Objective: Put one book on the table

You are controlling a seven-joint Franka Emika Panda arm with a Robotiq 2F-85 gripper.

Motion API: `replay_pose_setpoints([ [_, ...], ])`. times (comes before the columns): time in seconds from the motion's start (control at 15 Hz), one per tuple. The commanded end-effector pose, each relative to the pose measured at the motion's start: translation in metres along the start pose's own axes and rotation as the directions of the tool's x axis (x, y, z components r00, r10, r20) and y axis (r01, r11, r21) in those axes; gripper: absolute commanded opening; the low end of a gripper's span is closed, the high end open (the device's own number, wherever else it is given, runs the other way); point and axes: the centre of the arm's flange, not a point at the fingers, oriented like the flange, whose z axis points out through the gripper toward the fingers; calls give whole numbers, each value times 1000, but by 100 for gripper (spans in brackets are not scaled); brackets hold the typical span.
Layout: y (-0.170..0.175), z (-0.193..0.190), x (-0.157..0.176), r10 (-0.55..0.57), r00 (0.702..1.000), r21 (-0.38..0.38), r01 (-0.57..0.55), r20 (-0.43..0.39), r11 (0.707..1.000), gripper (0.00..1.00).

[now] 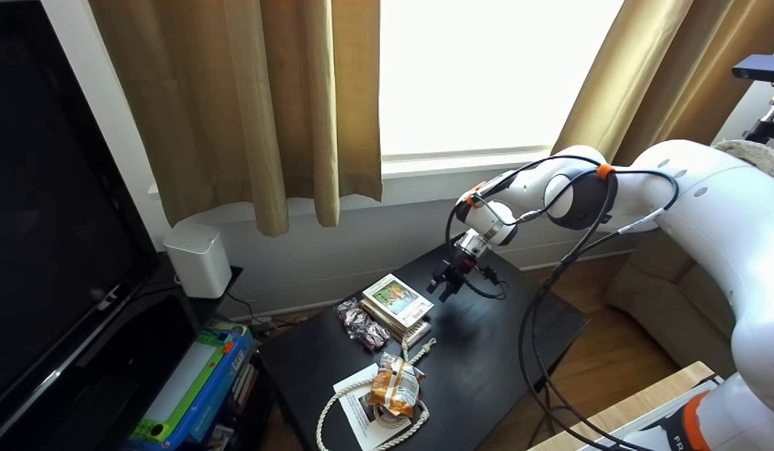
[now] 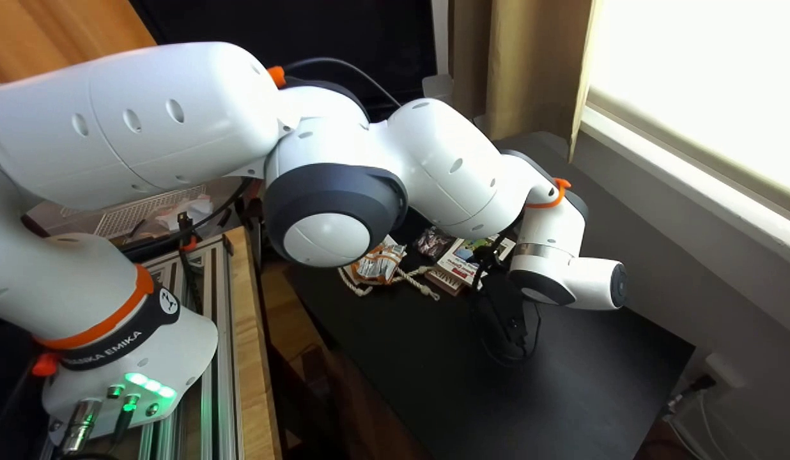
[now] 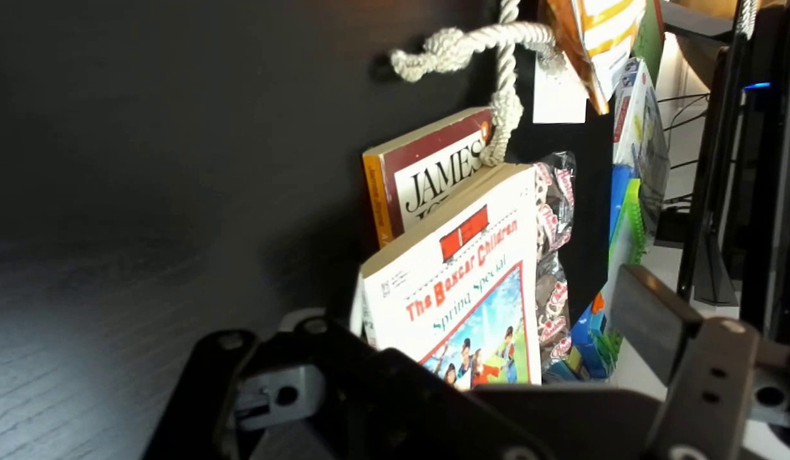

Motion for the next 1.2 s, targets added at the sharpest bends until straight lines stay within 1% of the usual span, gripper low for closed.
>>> replay_pose_setpoints([
  [0.0, 23, 10, 23, 18, 1000, -3, -18, 17, 1000, 100],
  [0.33, 28, 18, 25, 26, 999, -12, -26, 22, 1000, 100],
  [0.53, 31, 21, 27, 45, 999, -49, -46, -6, 998, 100],
  [0.67, 33, 21, 32, 50, 998, -98, -54, -42, 994, 100],
  [0.8, 36, 24, 37, 51, 996, -129, -59, -68, 990, 100],
  [1.0, 36, 31, 44, 37, 996, -148, -48, -79, 988, 100],
  [1.13, 33, 35, 48, 29, 996, -141, -40, -80, 989, 100],
])
